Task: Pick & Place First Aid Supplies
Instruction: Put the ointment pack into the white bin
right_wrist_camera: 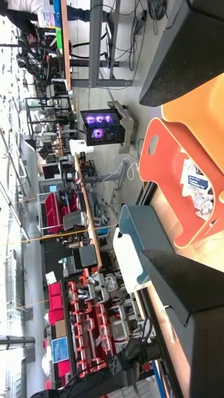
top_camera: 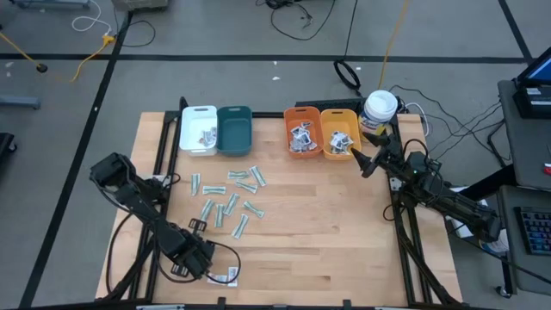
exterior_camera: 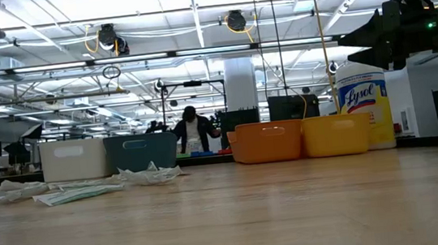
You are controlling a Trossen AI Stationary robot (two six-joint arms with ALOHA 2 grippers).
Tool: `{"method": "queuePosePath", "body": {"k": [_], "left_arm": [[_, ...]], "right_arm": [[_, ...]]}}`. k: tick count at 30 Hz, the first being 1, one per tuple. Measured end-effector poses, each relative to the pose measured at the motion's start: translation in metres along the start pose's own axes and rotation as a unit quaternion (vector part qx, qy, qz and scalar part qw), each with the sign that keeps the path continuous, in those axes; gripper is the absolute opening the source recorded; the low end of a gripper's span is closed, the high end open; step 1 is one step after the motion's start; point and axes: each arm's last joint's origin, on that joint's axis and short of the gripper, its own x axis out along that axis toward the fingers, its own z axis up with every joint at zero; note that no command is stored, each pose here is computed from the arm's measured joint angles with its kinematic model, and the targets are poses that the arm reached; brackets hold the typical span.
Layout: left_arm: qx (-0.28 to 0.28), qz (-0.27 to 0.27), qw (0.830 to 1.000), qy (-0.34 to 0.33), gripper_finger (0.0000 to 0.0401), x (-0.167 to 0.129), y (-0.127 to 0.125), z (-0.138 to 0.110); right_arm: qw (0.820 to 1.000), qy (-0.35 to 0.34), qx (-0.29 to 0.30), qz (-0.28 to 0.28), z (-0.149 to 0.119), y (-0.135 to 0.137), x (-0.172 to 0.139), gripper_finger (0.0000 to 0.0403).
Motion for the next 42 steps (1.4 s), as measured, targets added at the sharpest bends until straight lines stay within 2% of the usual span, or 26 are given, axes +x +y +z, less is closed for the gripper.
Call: {"method": "queuePosePath", "body": {"k": [5, 9, 13, 18, 27, 35, 38, 42], "left_arm": [[-0.011, -0.001, 1.000, 0.000, 0.0006, 0.000, 0.001, 0.001], [-0.018, -0.005, 1.000, 0.002, 0.0007, 0.000, 0.003, 0.002], [-0.049, -0.016, 0.999, -0.009, 0.0003, -0.005, 0.004, 0.002], [-0.100, -0.053, 0.992, -0.064, 0.0002, -0.036, 0.008, -0.003], [-0.231, -0.106, 0.959, -0.122, 0.0001, -0.081, 0.023, -0.024], [-0.284, -0.150, 0.937, -0.138, 0.0001, -0.105, 0.041, -0.038], [-0.330, -0.167, 0.919, -0.134, 0.0000, -0.108, 0.056, -0.033], [-0.384, -0.163, 0.896, -0.151, 0.0000, -0.110, 0.085, -0.025]], "right_arm": [[1.000, 0.000, 0.000, 0.000, 0.000, 0.000, 0.000, 0.0392], [1.000, 0.000, 0.000, 0.000, 0.000, 0.000, 0.000, 0.0392], [1.000, 0.000, 0.000, 0.000, 0.000, 0.000, 0.000, 0.0392], [1.000, 0.000, 0.000, 0.000, 0.000, 0.000, 0.000, 0.0392], [1.000, 0.000, 0.000, 0.000, 0.000, 0.000, 0.000, 0.0392], [1.000, 0.000, 0.000, 0.000, 0.000, 0.000, 0.000, 0.0392], [1.000, 0.000, 0.000, 0.000, 0.000, 0.000, 0.000, 0.0392], [1.000, 0.000, 0.000, 0.000, 0.000, 0.000, 0.000, 0.0392]]}}
